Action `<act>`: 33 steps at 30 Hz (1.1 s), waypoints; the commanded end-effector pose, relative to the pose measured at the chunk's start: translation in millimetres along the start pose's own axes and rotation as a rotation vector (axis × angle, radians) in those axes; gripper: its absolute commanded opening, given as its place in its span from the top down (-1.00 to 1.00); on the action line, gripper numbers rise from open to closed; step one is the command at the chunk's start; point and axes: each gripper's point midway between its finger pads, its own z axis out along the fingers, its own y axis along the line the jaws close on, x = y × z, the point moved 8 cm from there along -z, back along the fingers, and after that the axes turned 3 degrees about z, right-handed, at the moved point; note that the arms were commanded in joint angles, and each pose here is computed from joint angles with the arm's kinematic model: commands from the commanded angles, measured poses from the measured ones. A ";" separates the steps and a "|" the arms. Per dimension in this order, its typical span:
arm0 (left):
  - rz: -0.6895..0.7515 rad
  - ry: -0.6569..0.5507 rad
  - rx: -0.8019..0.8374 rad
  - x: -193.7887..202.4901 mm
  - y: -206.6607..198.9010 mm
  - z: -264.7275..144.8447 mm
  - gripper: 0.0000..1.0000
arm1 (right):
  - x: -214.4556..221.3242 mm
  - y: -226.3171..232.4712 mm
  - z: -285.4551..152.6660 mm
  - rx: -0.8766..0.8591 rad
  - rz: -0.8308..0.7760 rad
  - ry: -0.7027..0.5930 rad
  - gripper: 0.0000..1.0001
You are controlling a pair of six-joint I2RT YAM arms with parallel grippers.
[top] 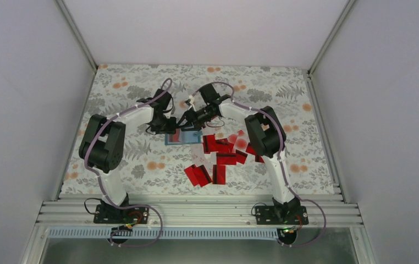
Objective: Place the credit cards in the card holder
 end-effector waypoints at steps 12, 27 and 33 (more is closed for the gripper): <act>0.080 0.031 0.024 -19.8 -29.1 12.1 0.11 | 14.3 -20.5 -14.9 0.062 0.027 -0.045 0.07; -0.025 -0.024 0.039 -12.9 -17.8 -21.5 0.07 | 5.7 5.3 -17.3 -0.003 0.035 -0.026 0.03; -0.111 -0.072 0.027 -3.3 11.0 -48.6 0.05 | 0.3 9.0 -3.6 -0.028 0.047 0.014 0.02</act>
